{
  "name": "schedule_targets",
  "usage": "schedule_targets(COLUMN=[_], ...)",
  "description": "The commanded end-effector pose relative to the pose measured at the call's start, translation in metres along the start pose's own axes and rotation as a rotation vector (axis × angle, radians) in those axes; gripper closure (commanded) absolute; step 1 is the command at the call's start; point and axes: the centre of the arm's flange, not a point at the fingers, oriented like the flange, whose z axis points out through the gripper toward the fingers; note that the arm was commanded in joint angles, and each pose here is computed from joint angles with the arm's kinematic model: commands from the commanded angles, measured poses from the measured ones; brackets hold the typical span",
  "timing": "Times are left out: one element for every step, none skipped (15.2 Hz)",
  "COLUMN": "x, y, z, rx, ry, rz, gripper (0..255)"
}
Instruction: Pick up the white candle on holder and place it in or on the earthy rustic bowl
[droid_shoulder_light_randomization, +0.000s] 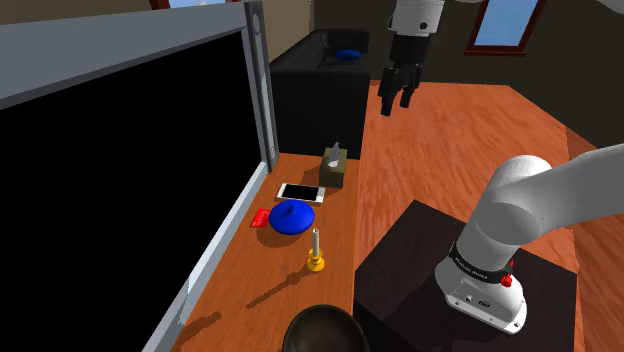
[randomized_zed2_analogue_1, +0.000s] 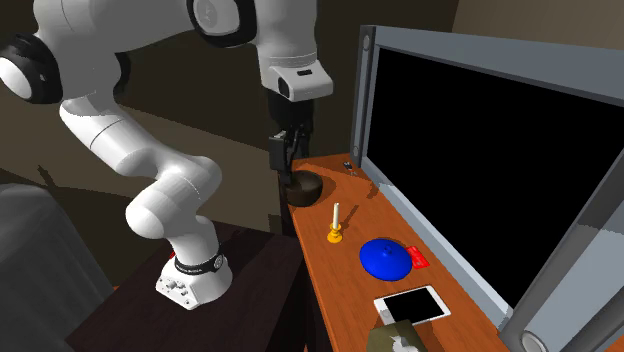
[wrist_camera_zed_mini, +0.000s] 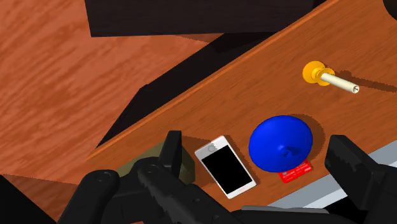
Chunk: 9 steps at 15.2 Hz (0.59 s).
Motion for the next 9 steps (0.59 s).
schedule_targets(x=[0.0, 0.001, 0.001, 0.002, 0.002, 0.003, 0.004, 0.005, 0.005], y=[0.0, -0.01, -0.019, -0.029, -0.038, -0.047, -0.057, -0.066, -0.076], z=[0.0, 0.01, 0.019, 0.029, 0.038, 0.048, 0.058, 0.067, 0.077], rx=[0.0, -0.003, -0.006, -0.009, -0.012, -0.015, -0.018, -0.022, -0.025], ry=[0.0, 0.002, 0.004, 0.005, 0.007, 0.009, 0.011, 0.012, 0.014], rz=[0.0, 0.002, 0.005, 0.007, 0.01, 0.012, 0.015, 0.017, 0.019], gripper=[0, 0, 0, 0, 0, 0, 0, 0, 0])
